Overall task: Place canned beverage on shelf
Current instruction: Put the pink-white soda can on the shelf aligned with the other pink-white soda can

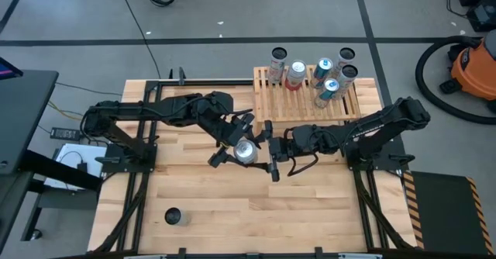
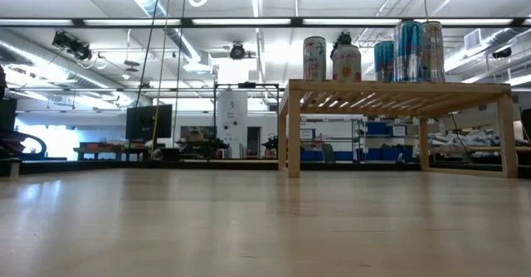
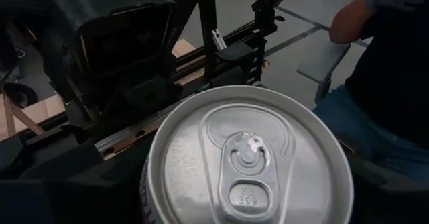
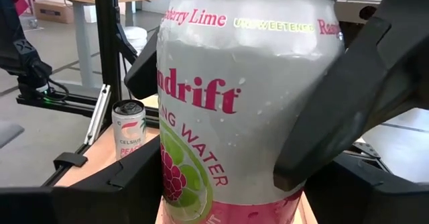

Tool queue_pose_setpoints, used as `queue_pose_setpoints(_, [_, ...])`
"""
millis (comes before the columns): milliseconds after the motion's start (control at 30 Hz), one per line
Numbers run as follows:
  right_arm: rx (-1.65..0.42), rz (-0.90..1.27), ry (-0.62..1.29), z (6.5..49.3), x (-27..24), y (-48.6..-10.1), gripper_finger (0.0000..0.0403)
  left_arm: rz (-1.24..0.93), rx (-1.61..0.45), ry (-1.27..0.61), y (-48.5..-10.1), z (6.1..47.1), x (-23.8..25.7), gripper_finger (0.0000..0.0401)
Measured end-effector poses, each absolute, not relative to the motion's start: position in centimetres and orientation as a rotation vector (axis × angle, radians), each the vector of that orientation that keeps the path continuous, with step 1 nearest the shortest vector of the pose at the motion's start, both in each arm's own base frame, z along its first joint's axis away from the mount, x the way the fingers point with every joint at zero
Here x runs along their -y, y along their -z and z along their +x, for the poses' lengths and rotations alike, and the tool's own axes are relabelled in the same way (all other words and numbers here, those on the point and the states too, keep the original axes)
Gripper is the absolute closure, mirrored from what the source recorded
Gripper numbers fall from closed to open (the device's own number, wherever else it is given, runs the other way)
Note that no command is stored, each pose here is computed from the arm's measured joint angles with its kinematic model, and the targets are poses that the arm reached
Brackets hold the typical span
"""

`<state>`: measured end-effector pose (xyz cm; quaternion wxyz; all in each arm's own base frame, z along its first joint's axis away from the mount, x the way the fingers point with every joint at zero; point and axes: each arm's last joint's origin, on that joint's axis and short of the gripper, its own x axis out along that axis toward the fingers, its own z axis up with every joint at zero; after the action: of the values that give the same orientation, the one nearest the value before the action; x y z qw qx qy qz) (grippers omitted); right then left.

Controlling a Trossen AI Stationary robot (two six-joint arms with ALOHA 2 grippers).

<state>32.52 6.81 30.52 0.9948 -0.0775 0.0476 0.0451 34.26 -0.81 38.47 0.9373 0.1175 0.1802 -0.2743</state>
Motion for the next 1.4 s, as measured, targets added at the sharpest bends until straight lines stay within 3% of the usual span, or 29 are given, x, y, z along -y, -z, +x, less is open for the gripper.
queue_pose_setpoints(600, [-0.100, -0.176, 0.014, 32.5, -6.6, -30.5, 0.0109, 0.249, -0.362, 0.487, -38.7, 34.4, 0.5, 0.0086])
queue_pose_setpoints(1200, [-0.120, -0.213, 0.187, 32.5, -6.2, -30.4, 0.0109, 0.005, -0.372, 0.410, -39.1, 34.6, -0.4, 0.0085])
queue_pose_setpoints(1400, [-0.121, -0.193, 0.209, 32.5, -6.1, -30.4, 0.0109, -0.033, -0.371, 0.464, -39.1, 34.5, -1.0, 0.0085])
